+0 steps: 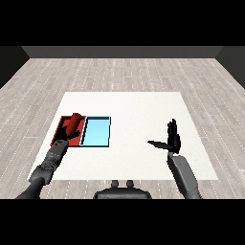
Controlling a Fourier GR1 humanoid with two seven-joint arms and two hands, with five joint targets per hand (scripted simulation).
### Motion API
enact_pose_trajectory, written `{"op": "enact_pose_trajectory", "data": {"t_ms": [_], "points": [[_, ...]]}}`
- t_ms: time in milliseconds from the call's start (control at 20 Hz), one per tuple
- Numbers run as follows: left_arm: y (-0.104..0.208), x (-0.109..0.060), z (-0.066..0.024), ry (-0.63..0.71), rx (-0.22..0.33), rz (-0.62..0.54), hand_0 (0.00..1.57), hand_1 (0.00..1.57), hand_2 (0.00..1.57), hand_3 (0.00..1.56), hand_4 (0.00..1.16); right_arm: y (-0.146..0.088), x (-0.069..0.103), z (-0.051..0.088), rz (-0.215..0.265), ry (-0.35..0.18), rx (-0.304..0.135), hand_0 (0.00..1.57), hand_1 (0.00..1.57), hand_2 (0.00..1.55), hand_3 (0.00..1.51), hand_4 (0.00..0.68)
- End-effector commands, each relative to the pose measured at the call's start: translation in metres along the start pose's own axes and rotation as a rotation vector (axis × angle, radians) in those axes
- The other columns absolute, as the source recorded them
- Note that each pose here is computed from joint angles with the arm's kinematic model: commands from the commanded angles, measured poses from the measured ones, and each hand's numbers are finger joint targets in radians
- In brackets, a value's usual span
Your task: Pick the red can and put it in the red box
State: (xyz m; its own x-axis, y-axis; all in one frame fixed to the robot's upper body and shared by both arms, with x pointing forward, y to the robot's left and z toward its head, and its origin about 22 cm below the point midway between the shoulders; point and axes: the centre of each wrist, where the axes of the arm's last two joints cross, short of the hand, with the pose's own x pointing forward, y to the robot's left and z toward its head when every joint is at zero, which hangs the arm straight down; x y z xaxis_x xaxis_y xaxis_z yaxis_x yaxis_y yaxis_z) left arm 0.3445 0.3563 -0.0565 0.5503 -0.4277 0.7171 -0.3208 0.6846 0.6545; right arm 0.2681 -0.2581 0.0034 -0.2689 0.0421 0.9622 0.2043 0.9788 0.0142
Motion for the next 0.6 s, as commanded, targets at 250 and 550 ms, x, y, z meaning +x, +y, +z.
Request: {"op": "enact_pose_trajectory", "data": {"t_ms": [250, 550], "points": [[0.027, -0.034, -0.0036, 0.220, -0.067, 0.027, 0.00, 0.00, 0.00, 0.00, 0.65, -0.010, -0.009, -0.004, -0.007, -0.021, -0.019, 0.00, 0.00, 0.00, 0.00, 0.000], [0.034, -0.013, -0.0119, 0.187, -0.048, -0.010, 0.00, 0.00, 0.00, 0.00, 0.00, 0.007, -0.013, -0.003, -0.039, -0.040, -0.007, 0.00, 0.00, 0.00, 0.00, 0.000]]}}
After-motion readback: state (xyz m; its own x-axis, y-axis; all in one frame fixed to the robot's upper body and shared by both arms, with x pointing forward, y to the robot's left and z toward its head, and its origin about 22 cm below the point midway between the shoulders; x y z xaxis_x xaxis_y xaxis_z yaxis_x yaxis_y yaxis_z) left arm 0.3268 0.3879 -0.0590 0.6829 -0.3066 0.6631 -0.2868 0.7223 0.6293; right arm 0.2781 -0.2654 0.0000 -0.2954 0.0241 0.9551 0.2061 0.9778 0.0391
